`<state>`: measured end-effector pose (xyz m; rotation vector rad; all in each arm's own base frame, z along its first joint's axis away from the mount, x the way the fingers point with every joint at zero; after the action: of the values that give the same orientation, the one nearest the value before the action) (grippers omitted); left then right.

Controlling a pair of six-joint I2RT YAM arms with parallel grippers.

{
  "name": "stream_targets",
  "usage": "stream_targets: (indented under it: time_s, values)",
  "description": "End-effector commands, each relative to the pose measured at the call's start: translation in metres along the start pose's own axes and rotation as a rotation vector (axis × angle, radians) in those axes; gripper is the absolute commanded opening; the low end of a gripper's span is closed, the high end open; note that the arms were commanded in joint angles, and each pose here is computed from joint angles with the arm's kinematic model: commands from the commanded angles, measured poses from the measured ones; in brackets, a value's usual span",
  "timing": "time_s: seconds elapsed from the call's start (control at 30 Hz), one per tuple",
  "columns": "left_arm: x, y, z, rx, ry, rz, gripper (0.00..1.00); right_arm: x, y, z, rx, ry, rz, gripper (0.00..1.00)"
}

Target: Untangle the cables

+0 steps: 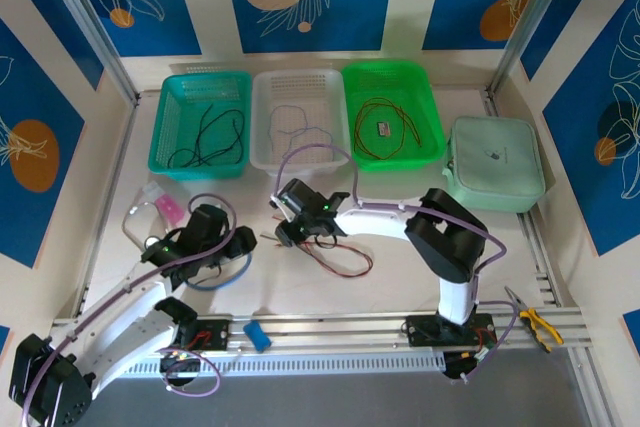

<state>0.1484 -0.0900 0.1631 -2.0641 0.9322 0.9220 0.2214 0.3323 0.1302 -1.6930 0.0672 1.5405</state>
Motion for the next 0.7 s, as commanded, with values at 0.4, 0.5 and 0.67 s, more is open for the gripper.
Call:
stream_targets:
  time_s: [0.4,0.5,0.67]
  values:
    - [-0.014,-0.002,0.019,-0.051,-0.060,-0.051,0.64,0.020,-0.021,0.014,-0.170,-0.064,0.048,0.31]
    - [-0.016,-0.001,0.021,-0.054,-0.060,-0.045,0.64,0.021,-0.026,0.009,-0.147,-0.025,0.059,0.33]
    - [-0.016,0.000,0.022,-0.048,-0.059,-0.033,0.64,0.021,-0.025,-0.004,-0.120,0.043,0.093,0.33]
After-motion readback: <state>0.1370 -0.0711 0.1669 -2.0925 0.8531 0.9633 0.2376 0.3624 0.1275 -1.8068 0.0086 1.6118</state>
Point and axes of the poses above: each hand's point on the last joint's axis, 136 mm out from that joint toward the fingers, its own x axis out along the fingers, its own z axis along the line the jaws close on, y = z × x, the point moved 10 cm from there along -x, back along the fingers, and after that the axes turned 9 degrees about -x, right-handed, at the moved point
